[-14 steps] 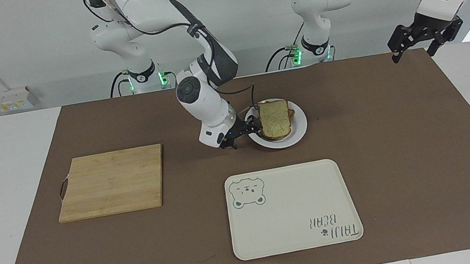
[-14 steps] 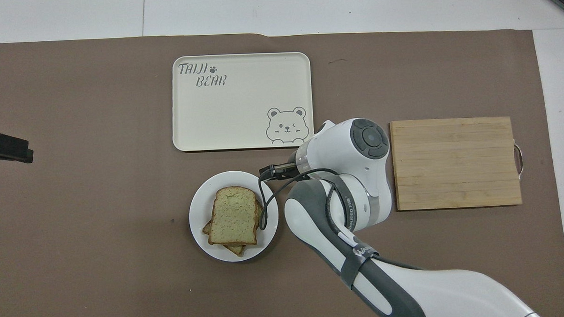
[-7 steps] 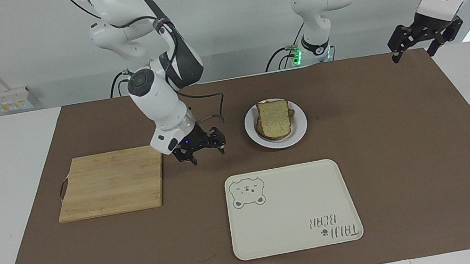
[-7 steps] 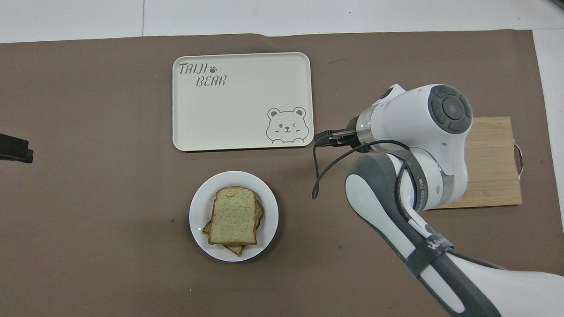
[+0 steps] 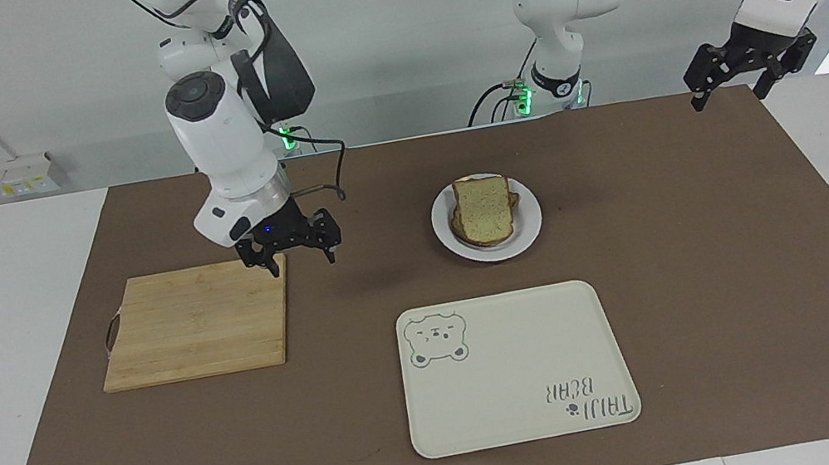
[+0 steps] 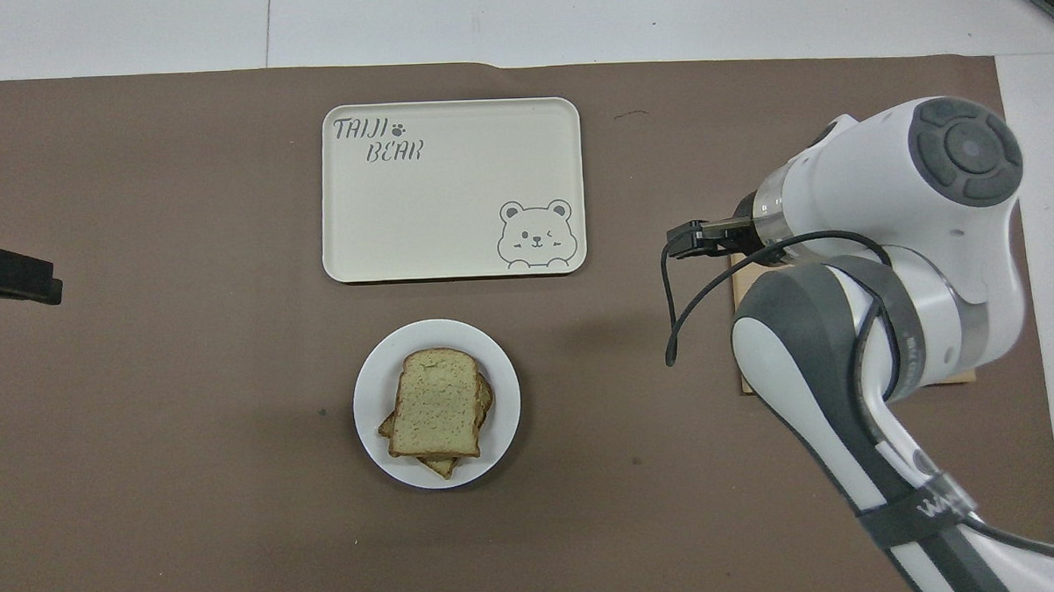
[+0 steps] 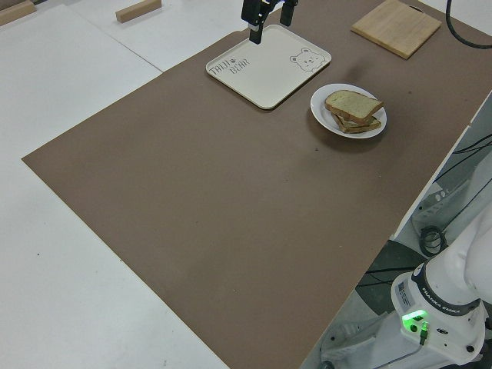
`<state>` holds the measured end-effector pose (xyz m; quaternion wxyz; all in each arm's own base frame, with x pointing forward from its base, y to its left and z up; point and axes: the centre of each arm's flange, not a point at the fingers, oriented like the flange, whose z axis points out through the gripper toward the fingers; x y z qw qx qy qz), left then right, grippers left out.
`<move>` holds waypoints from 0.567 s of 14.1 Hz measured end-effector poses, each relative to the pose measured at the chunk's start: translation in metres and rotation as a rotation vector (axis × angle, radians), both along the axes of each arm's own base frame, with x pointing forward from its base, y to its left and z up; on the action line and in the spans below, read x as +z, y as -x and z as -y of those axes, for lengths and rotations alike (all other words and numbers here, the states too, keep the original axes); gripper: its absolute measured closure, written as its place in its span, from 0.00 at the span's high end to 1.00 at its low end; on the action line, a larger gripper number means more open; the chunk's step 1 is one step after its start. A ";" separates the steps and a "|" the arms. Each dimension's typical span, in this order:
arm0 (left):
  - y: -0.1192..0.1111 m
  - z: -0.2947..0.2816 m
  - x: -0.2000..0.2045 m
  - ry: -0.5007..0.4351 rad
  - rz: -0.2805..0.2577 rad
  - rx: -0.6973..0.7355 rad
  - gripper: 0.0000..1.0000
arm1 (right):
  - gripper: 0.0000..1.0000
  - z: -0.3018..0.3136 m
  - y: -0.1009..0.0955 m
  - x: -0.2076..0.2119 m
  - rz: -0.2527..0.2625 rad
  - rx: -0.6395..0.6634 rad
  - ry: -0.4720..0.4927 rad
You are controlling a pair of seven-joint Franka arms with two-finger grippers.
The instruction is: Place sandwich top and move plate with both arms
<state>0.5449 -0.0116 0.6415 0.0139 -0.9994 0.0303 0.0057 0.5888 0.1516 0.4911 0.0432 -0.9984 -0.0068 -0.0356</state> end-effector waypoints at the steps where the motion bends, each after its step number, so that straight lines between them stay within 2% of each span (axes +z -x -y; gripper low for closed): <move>1: 0.000 0.002 0.000 0.000 0.000 -0.004 1.00 | 1.00 0.008 0.004 0.010 -0.005 -0.008 0.007; 8: 0.001 0.016 0.000 0.002 0.000 -0.028 1.00 | 1.00 0.066 0.040 0.089 -0.020 -0.080 0.042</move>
